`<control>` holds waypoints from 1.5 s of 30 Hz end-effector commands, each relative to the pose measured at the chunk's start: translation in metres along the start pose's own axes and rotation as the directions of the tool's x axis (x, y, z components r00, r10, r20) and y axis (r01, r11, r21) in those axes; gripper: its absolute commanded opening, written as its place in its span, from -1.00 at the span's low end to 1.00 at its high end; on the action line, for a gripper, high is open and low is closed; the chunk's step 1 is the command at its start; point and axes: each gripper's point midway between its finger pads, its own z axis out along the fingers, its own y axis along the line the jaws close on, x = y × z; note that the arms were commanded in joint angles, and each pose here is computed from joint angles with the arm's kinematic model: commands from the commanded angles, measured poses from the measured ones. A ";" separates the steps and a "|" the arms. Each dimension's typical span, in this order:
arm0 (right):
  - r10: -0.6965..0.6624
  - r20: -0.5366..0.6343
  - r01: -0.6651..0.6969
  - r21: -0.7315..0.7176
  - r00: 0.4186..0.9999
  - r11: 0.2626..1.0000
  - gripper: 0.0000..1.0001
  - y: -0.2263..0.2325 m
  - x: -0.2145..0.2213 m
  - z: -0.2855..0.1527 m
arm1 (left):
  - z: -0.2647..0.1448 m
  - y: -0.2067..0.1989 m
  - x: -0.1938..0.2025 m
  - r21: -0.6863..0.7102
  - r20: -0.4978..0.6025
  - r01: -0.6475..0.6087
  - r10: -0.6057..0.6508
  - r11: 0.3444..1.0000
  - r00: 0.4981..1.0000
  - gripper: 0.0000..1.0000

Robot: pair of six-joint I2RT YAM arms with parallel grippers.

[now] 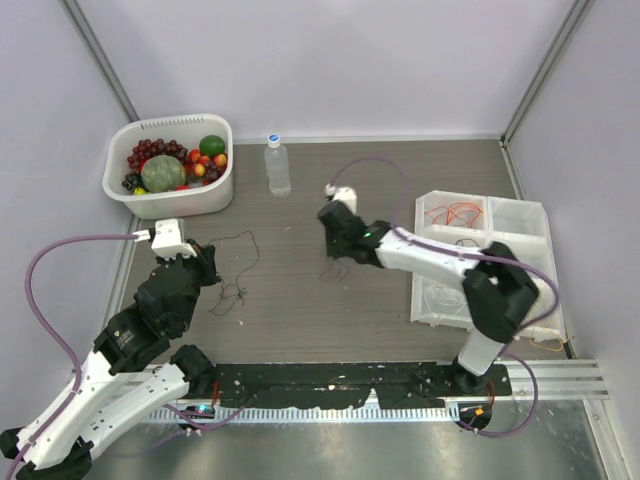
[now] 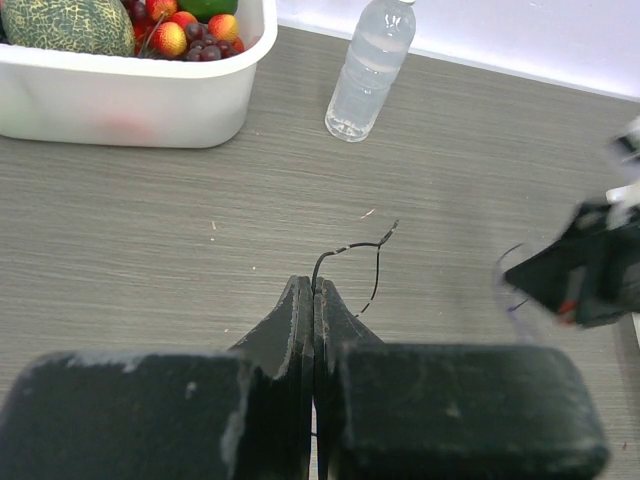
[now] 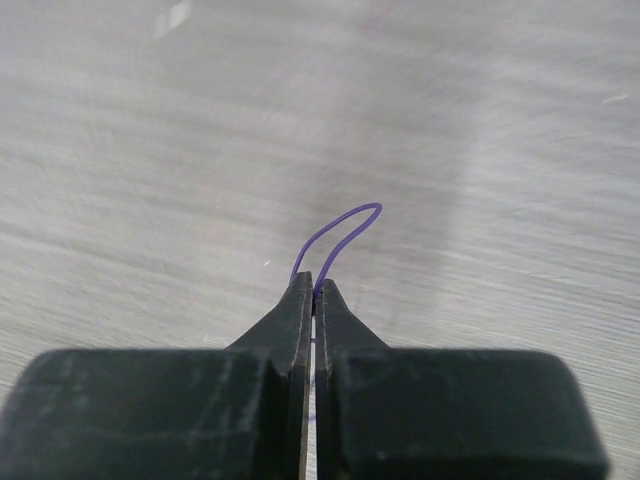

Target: Untangle the cables

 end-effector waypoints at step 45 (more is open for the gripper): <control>0.462 0.735 -0.829 0.559 0.495 -0.001 0.84 -0.385 0.072 -0.261 | 0.007 -0.009 -0.004 0.036 0.041 -0.030 0.029 0.999 0.999 -1.00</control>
